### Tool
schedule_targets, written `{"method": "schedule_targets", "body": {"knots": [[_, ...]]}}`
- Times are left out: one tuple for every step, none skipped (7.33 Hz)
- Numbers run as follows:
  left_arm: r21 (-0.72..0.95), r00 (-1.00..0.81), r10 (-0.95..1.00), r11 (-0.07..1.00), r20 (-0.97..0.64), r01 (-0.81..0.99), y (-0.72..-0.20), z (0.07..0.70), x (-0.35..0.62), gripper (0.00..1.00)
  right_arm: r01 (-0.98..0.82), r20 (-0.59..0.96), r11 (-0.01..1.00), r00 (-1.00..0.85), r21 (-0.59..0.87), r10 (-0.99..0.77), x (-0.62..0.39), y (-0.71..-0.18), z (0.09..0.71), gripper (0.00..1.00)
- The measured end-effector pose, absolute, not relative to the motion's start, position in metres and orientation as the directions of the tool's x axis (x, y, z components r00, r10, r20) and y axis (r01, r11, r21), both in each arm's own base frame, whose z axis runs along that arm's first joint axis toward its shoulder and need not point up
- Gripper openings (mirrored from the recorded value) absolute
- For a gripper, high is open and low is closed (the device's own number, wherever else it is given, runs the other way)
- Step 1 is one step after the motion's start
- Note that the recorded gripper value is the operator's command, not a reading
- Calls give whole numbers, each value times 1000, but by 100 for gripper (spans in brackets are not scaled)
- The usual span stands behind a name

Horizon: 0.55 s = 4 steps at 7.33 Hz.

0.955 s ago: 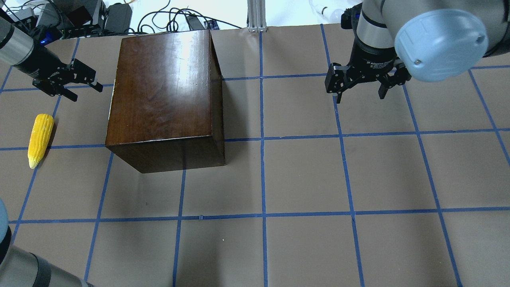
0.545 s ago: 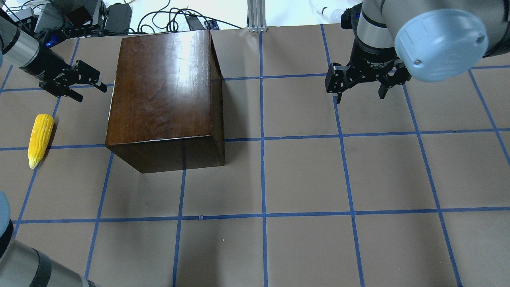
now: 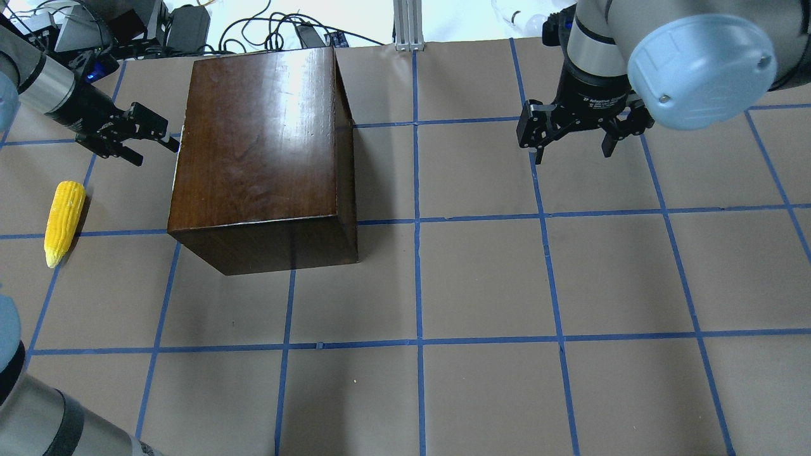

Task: Open drawer and put corn inside
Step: 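Close the left gripper on the white drawer handle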

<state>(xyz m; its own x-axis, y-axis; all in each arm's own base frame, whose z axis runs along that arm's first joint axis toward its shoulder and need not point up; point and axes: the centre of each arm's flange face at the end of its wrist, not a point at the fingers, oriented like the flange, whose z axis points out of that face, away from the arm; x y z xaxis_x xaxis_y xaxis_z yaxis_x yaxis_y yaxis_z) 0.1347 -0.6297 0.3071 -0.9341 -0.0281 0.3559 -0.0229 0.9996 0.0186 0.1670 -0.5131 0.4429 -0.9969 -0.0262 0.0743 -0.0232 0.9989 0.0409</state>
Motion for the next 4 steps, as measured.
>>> {"method": "schedule_targets", "body": {"knots": [[19,-930,-29,1000,366,-23,-631,304,134,100,-23,74,999,-997,41,-26,167,-513,443,100],[19,-923,-30,1000,383,-25,-632,300,132,100,-23,74,999,-997,41,-26,167,-513,443,100],[22,-919,-32,999,392,-25,-634,296,132,100,-23,74,999,-997,41,-26,167,-513,443,100],[24,-918,-33,999,396,-25,-634,294,132,100,-23,74,999,-997,41,-26,167,-513,443,100]]}}
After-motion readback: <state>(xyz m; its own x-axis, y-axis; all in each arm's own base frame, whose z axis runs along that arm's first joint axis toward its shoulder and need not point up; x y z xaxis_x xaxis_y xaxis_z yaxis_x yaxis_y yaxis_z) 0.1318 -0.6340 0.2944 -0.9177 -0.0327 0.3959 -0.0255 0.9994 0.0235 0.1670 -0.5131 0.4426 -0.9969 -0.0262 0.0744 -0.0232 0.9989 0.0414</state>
